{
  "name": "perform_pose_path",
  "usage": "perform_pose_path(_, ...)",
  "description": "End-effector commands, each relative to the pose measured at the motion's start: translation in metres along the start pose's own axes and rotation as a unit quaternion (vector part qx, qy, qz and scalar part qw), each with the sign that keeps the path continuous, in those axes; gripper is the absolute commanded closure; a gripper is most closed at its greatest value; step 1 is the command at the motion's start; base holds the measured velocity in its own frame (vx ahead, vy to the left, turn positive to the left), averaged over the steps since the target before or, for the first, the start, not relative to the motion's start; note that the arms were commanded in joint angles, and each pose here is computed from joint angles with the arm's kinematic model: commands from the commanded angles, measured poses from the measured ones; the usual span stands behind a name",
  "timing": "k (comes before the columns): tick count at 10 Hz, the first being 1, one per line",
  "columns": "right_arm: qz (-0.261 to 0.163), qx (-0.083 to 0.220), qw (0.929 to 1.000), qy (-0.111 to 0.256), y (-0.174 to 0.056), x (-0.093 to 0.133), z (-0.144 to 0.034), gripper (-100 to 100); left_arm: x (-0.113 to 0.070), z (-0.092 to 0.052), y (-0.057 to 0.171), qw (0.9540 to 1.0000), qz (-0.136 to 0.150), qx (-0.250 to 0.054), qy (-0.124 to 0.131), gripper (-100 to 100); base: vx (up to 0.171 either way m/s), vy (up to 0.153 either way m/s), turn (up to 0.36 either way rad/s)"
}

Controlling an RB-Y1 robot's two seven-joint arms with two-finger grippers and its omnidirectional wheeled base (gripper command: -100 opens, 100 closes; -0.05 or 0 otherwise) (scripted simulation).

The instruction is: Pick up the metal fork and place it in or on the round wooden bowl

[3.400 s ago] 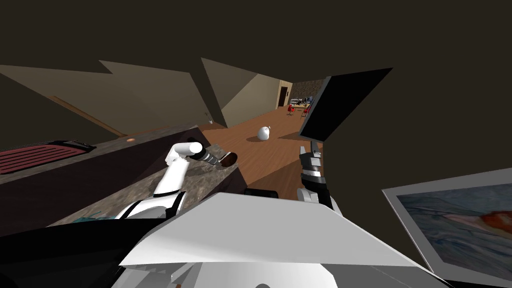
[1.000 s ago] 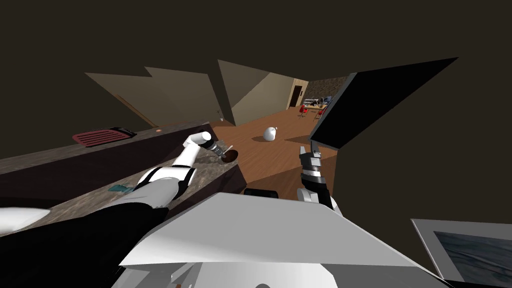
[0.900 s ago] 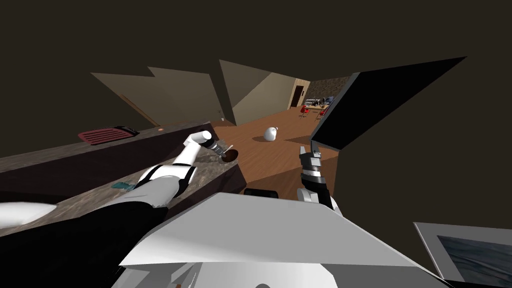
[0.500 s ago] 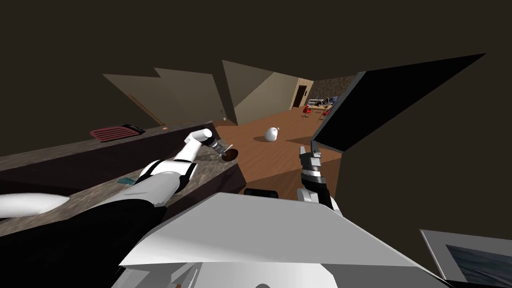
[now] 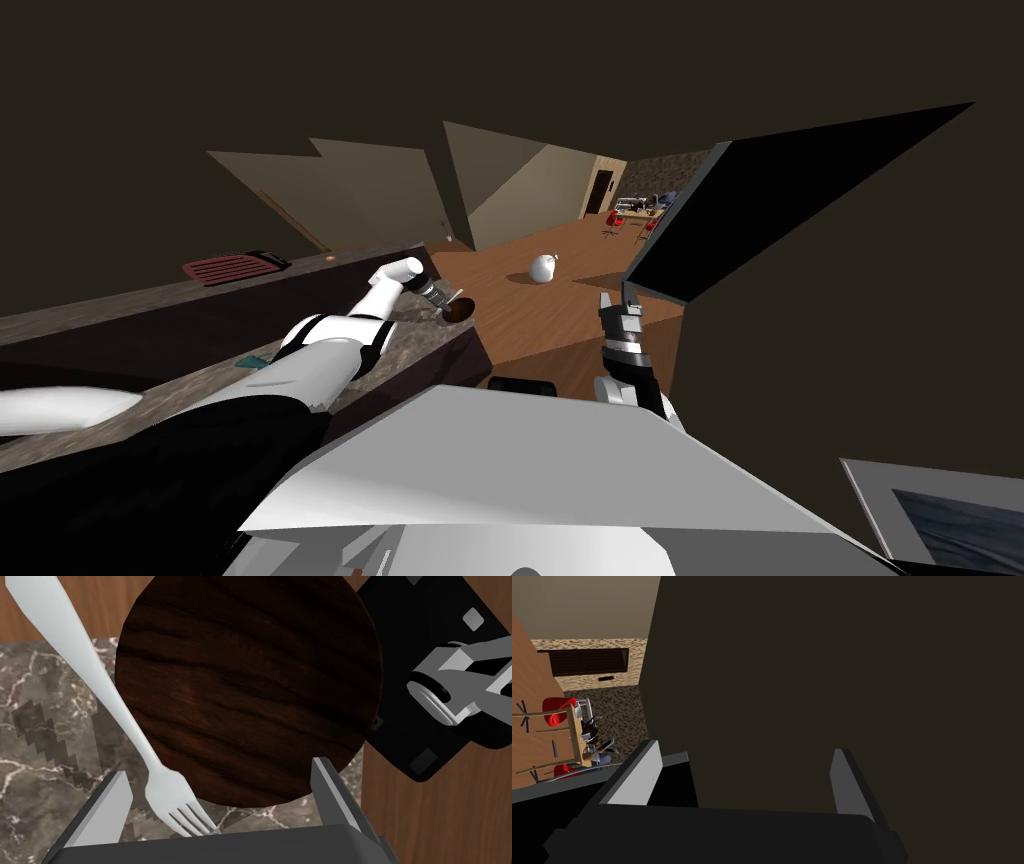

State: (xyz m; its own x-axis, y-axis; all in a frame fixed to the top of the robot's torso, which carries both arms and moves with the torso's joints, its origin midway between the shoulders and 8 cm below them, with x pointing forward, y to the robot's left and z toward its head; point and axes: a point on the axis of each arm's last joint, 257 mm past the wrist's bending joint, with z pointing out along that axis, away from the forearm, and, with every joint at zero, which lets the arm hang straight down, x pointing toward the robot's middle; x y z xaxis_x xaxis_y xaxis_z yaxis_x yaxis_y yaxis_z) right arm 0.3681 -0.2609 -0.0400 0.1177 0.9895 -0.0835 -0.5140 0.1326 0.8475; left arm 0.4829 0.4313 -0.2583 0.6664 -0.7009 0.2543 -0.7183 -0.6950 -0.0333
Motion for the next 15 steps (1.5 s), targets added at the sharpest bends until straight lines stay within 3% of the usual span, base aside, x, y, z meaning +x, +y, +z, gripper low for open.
perform_pose_path(1, 0.000, 0.000, 1.0000, 0.000, 0.000, 0.000, 0.000, 0, 0.008, -0.008, -0.012, 0.9996, 0.025, 0.015, 0.001, -100, -0.023, -0.058, 0.216)
perform_pose_path(3, 0.000, 0.000, 1.0000, 0.000, 0.000, 0.000, 0.000, 0, 0.013, -0.013, -0.017, 0.9996, 0.025, 0.011, 0.005, -100, -0.003, -0.069, 0.060)
perform_pose_path(5, 0.000, 0.000, 1.0000, 0.000, 0.000, 0.000, 0.000, 0, 0.002, -0.007, -0.014, 1.0000, 0.008, 0.000, -0.002, -100, 0.012, 0.002, -0.012)
perform_pose_path(6, 0.000, 0.000, 1.0000, 0.000, 0.000, 0.000, 0.000, 0, 0.010, -0.017, -0.027, 0.9992, 0.035, 0.019, 0.000, -100, 0.000, -0.056, 0.213)
perform_pose_path(7, 0.000, 0.000, 1.0000, 0.000, 0.000, 0.000, 0.000, 0, 0.013, -0.021, -0.029, 0.9989, 0.042, 0.019, 0.001, -100, -0.001, -0.079, 0.140)
perform_pose_path(8, 0.000, 0.000, 1.0000, 0.000, 0.000, 0.000, 0.000, 0, 0.018, -0.026, -0.031, 0.9991, 0.037, 0.019, 0.005, -100, -0.004, -0.041, -0.013)
perform_pose_path(10, 0.000, 0.000, 1.0000, 0.000, 0.000, 0.000, 0.000, 0, 0.003, -0.018, -0.027, 0.9999, 0.016, 0.005, -0.002, -100, -0.003, -0.005, -0.015)
perform_pose_path(11, 0.000, 0.000, 1.0000, 0.000, 0.000, 0.000, 0.000, 0, 0.010, -0.030, -0.042, 0.9987, 0.043, 0.028, -0.001, -100, -0.003, -0.051, 0.222)
perform_pose_path(12, 0.000, 0.000, 1.0000, 0.000, 0.000, 0.000, 0.000, 0, 0.013, -0.035, -0.044, 0.9984, 0.049, 0.028, 0.000, -100, -0.011, -0.077, 0.145)
perform_pose_path(14, 0.000, 0.000, 1.0000, 0.000, 0.000, 0.000, 0.000, 0, 0.019, -0.041, -0.046, 0.9986, 0.045, 0.029, 0.006, -100, -0.003, -0.028, -0.022)
perform_pose_path(15, 0.000, 0.000, 1.0000, 0.000, 0.000, 0.000, 0.000, 0, 0.010, -0.037, -0.043, 0.9992, 0.033, 0.021, 0.002, -100, 0.000, 0.000, 0.000)
